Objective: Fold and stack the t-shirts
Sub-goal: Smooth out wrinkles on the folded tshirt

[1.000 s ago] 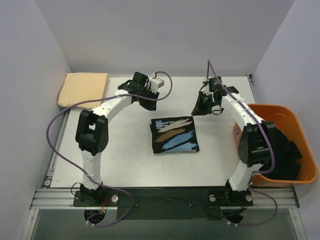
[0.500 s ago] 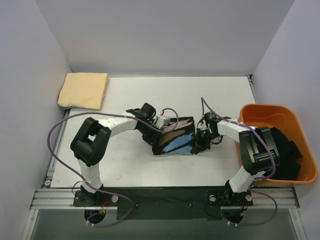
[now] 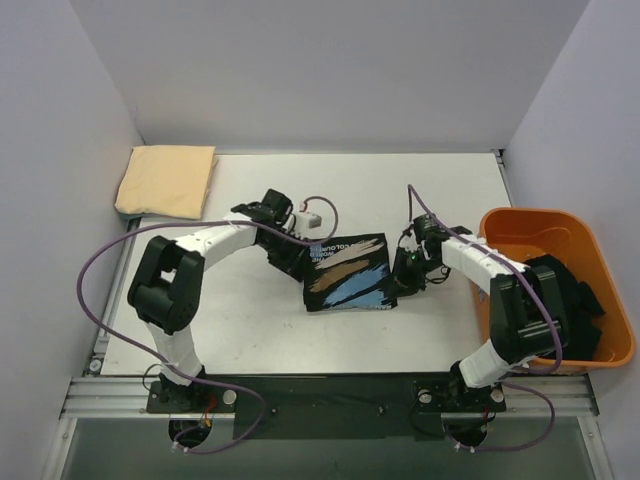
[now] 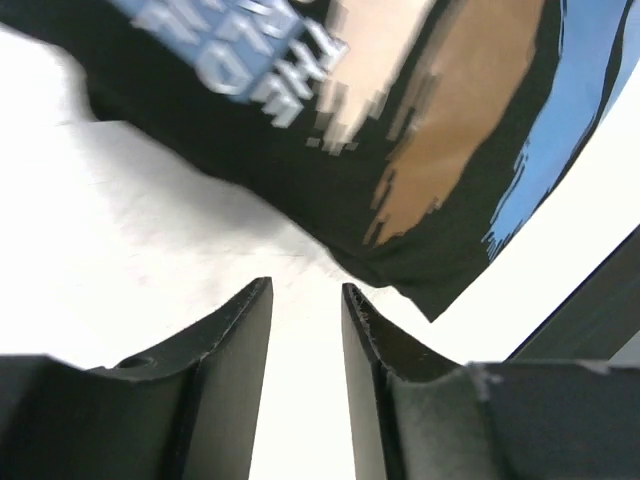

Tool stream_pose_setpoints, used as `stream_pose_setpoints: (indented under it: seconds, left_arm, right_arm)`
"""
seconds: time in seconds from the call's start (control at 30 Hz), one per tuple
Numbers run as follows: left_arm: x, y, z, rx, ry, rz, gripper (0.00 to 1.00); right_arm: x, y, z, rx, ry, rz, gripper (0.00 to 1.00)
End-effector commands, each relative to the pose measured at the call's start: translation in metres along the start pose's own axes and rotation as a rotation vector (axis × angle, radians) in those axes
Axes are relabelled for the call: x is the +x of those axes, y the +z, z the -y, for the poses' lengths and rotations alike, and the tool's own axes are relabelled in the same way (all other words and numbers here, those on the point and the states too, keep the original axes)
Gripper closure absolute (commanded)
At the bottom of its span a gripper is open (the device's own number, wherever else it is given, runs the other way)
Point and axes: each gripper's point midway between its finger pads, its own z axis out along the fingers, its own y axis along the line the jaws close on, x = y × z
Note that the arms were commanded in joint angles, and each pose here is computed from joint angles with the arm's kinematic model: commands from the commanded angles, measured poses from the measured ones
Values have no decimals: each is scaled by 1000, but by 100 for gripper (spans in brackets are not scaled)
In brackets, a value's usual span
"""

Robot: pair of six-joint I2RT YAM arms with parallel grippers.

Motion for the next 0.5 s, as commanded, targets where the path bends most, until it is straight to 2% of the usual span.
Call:
stream_pose_setpoints:
  seconds: [0.0,0.03,0.07,0.1,0.17,0.33,0.47]
  left_arm:
    - [-52,-52,-18,-74,-196,204,53]
    - [-59,-54,-15,-64,-244,232,47]
    - [-59,-51,-11,-40,-269,240,43]
    - [-65,-49,-7,-15,-334,274,31]
    - [-66,-39,-1,49,-431,301,15]
    - [-50,-5,-4,98,-616,265,11]
    - [-44,15,-2,139,-690,264,10]
  right_arm:
    - [-33,-43,-19,-1,-60,132,79]
    - [-39,-45,-16,18,-54,152,67]
    - [-46,-45,-15,34,-49,169,63]
    - [-50,-45,-12,57,-46,182,58]
    - [-59,-39,-7,92,-38,187,55]
    - [-66,-13,3,118,-4,145,54]
    - [-65,4,4,86,29,131,54]
